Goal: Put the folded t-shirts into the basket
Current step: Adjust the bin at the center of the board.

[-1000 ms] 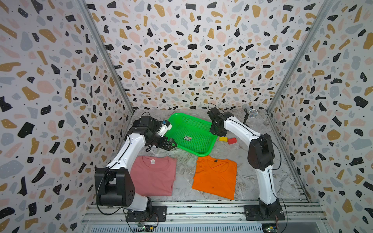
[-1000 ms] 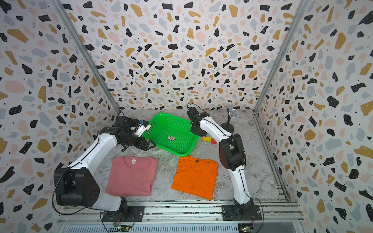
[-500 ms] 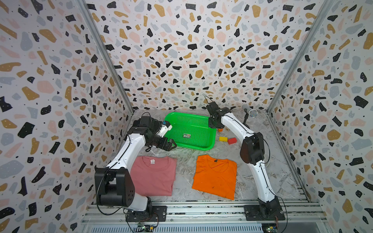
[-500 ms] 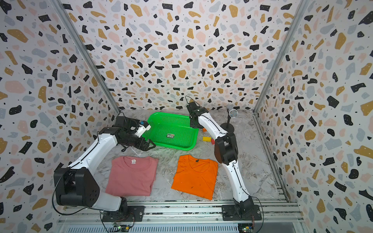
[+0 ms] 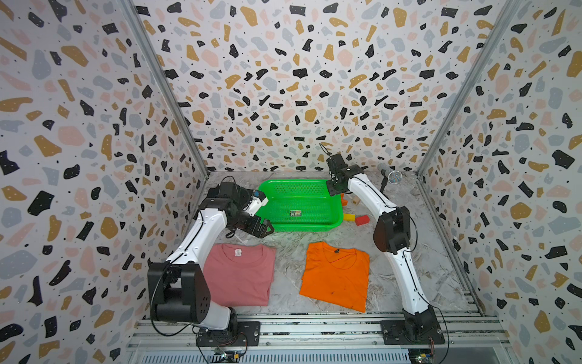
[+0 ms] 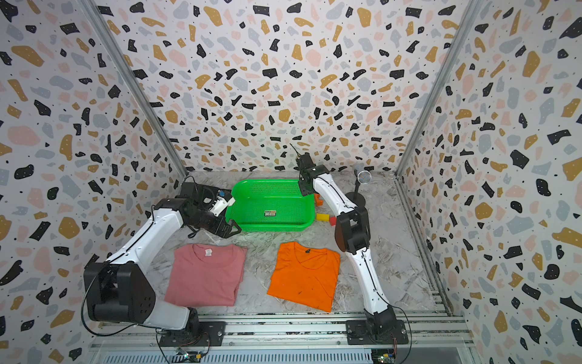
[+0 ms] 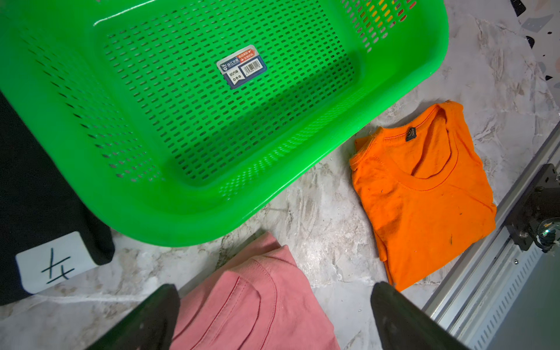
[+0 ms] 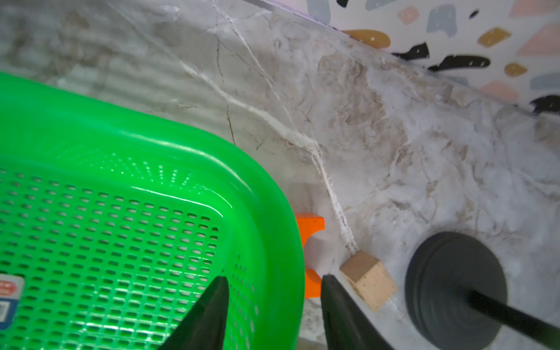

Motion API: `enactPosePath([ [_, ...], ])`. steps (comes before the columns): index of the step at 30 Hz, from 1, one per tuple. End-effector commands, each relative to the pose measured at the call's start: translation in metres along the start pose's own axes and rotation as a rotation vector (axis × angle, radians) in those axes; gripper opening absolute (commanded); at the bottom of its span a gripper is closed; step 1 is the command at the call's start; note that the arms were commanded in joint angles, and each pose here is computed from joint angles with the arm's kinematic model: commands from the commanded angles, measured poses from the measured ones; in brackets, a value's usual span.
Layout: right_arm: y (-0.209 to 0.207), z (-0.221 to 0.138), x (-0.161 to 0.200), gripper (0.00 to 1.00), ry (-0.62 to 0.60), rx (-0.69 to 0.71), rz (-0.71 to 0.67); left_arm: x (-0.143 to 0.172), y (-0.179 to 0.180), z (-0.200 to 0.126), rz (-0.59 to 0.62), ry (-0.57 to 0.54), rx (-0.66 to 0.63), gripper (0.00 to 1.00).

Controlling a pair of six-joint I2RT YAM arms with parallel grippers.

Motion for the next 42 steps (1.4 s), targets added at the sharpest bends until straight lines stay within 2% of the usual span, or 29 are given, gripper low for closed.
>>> enactPosePath([
  [1,-0.011,-0.048,-0.022,0.6,-0.1,-0.008,0.005,-0.01,0.01,-0.007,-0.003,-0.021,-0.082,1.0],
  [5,-0.017,-0.078,-0.02,0.64,-0.097,-0.011,0.07,-0.018,0.03,-0.014,-0.069,-0.062,-0.203,1.0],
  [8,-0.017,-0.09,-0.007,0.67,-0.063,-0.035,0.1,-0.021,0.037,-0.017,-0.11,-0.063,-0.183,1.0],
  [13,-0.006,-0.124,0.019,0.73,-0.06,-0.203,0.066,-0.023,0.042,-0.026,-0.161,-0.09,-0.142,1.0],
  [18,0.014,-0.163,0.046,0.76,-0.195,-0.45,0.029,-0.015,0.049,-0.04,-0.185,-0.113,-0.153,1.0],
  [19,0.017,-0.17,0.049,0.76,-0.231,-0.476,0.032,-0.012,0.05,-0.041,-0.189,-0.113,-0.155,1.0],
  [21,0.021,-0.17,0.067,0.73,-0.228,-0.484,0.09,-0.008,0.051,-0.043,-0.19,-0.102,-0.148,1.0],
  [22,0.022,-0.168,0.08,0.73,-0.199,-0.482,0.146,-0.005,0.047,-0.044,-0.173,-0.091,-0.123,1.0],
  [24,0.028,-0.161,0.106,0.72,-0.104,-0.525,0.262,0.0,0.027,-0.047,-0.087,-0.07,0.016,1.0],
  [26,0.042,-0.158,0.134,0.69,0.031,-0.647,0.327,0.002,-0.001,-0.053,0.008,-0.057,0.142,1.0],
  [29,0.061,-0.154,0.181,0.54,0.251,-0.801,0.37,0.005,-0.03,-0.051,0.13,-0.041,0.144,1.0],
  [32,0.068,-0.156,0.22,0.49,0.401,-0.837,0.398,0.006,-0.057,-0.037,0.228,0.038,0.195,1.0],
  [37,0.065,-0.164,0.257,0.51,0.437,-0.801,0.413,0.012,-0.097,-0.004,0.343,0.168,0.263,1.0],
  [40,0.06,-0.167,0.271,0.52,0.446,-0.749,0.401,0.015,-0.109,0.016,0.352,0.194,0.29,1.0],
  [42,0.053,-0.162,0.283,0.53,0.473,-0.645,0.399,0.014,-0.113,0.028,0.333,0.196,0.291,1.0],
])
Point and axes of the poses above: each gripper's point midway between its finger pads, its own z axis out along the fingers, its own y axis along the line the jaws close on, x = y × z, the point moved 7 cm from there along -z, back along the fingers, and after that the axes turned 7 degrees about -z, right-handed, at the moved point
